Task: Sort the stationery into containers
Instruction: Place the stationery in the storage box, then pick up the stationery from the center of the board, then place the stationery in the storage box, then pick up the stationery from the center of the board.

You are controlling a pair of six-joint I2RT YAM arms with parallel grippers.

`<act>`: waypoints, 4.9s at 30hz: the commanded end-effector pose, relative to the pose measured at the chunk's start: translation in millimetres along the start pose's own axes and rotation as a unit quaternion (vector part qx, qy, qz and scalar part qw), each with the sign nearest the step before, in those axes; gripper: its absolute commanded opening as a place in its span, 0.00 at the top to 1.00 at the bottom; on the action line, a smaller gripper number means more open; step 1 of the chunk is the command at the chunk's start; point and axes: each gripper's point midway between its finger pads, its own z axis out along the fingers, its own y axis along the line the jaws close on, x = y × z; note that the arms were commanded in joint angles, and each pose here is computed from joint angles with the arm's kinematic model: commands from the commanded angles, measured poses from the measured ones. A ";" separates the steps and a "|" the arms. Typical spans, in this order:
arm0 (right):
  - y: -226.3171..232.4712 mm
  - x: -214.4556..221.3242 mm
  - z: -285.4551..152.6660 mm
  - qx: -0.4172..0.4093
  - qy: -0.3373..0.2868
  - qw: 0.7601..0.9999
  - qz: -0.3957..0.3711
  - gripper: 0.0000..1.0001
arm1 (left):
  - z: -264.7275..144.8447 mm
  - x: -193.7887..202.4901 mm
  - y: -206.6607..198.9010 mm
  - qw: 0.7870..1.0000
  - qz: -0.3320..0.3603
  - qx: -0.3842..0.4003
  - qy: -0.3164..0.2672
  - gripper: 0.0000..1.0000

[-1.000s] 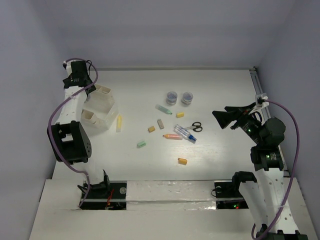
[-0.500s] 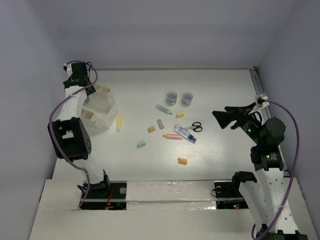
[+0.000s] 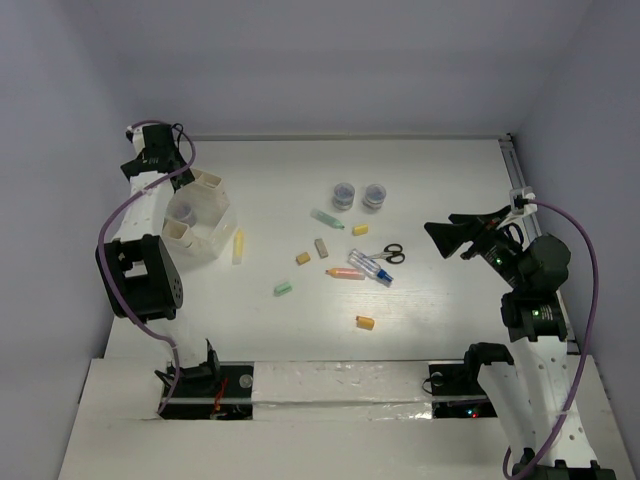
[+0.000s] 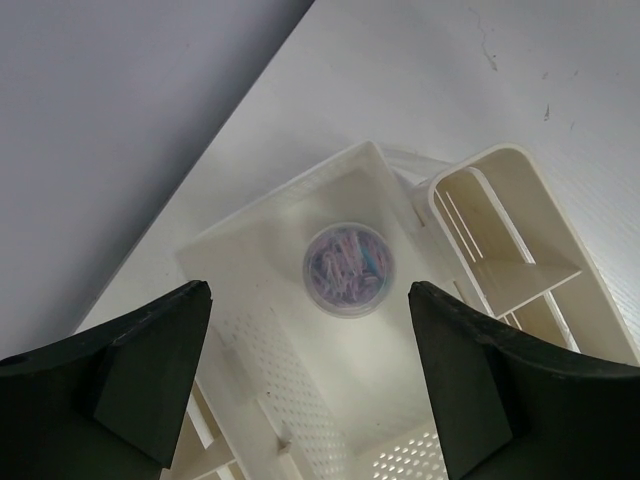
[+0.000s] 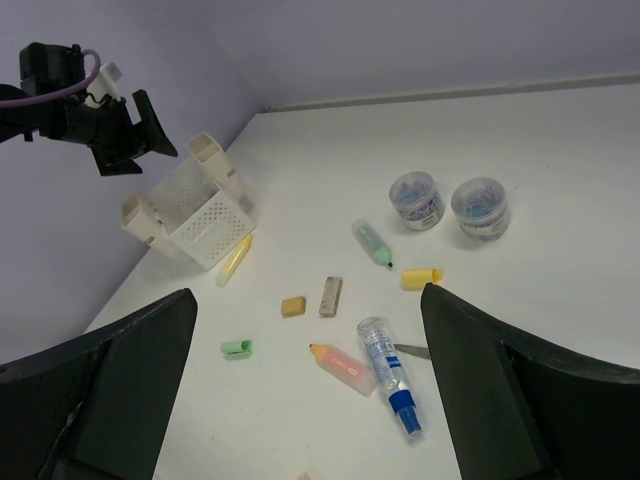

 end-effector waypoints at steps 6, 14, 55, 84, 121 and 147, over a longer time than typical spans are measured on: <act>3.6 -8.9 -1.2 -0.003 -0.015 1.000 -0.014 0.00 | -85.4 -68.6 -40.1 0.990 -0.021 0.075 -0.120 0.24; -9.0 -4.8 1.1 0.025 -0.008 1.000 -0.004 0.00 | -199.9 -11.7 -206.9 0.950 0.068 0.273 -0.135 0.24; -9.5 -1.5 2.6 0.021 0.001 1.000 0.001 0.00 | -127.9 194.8 -403.0 0.918 0.230 0.323 0.007 0.23; -11.4 -2.9 0.4 0.033 0.000 0.999 -0.004 0.00 | -119.3 -11.0 -71.2 0.984 0.023 0.153 -0.084 0.67; -8.6 -2.2 2.0 0.022 0.003 1.000 -0.002 0.00 | -34.1 10.4 -27.0 0.996 -0.017 0.082 -0.036 0.04; -23.5 -22.4 -15.5 0.098 -0.064 0.993 -0.019 0.00 | -276.8 139.6 -360.7 0.880 0.177 0.434 -0.077 0.01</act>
